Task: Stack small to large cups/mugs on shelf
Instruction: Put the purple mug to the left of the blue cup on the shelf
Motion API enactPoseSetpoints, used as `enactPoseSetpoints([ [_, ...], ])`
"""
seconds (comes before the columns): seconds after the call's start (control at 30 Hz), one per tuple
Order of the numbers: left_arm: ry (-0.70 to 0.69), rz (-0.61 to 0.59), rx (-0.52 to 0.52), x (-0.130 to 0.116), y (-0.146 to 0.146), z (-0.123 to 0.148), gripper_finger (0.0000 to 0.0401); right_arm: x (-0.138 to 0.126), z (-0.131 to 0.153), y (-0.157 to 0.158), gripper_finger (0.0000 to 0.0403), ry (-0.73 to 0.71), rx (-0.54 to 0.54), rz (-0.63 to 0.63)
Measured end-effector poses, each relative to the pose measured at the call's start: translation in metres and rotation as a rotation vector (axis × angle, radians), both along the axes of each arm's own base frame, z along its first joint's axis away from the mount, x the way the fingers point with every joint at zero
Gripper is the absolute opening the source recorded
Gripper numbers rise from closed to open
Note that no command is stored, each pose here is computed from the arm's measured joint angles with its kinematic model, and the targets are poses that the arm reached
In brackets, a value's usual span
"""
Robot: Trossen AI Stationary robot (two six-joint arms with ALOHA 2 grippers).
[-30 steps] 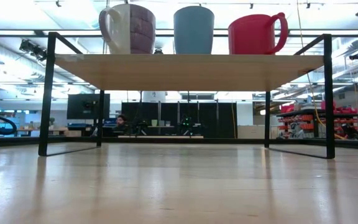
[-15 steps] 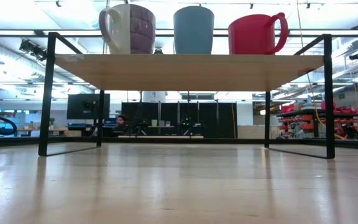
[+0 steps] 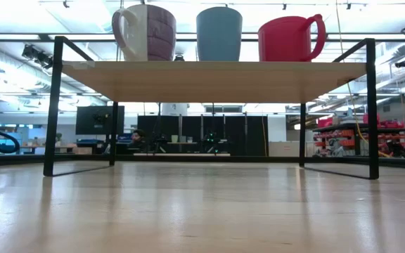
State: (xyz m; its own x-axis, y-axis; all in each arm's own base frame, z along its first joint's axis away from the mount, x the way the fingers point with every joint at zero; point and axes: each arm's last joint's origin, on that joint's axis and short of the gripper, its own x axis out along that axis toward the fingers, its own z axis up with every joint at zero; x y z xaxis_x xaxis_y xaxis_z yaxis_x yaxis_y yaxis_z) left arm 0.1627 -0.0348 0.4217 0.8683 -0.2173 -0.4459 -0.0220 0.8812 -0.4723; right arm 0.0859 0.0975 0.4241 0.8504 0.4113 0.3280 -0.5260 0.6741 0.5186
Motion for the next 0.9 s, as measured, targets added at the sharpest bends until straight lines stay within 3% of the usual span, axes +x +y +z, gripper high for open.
enactPoseSetpoints([
  [0.13, 0.053, 0.049, -0.038, 0.015, -0.001, -0.034, 0.0074, 0.021, -0.03, 0.006, 0.0013, 0.153, 0.047, -0.122],
  [0.37, 0.16, 0.075, -0.118, 0.025, -0.001, -0.075, 0.0074, 0.042, -0.048, 0.011, 0.0012, 0.264, 0.084, -0.145],
  [0.9, 0.254, 0.116, -0.187, 0.038, -0.004, -0.097, 0.0072, 0.05, -0.057, 0.012, 0.0012, 0.321, 0.045, -0.177],
])
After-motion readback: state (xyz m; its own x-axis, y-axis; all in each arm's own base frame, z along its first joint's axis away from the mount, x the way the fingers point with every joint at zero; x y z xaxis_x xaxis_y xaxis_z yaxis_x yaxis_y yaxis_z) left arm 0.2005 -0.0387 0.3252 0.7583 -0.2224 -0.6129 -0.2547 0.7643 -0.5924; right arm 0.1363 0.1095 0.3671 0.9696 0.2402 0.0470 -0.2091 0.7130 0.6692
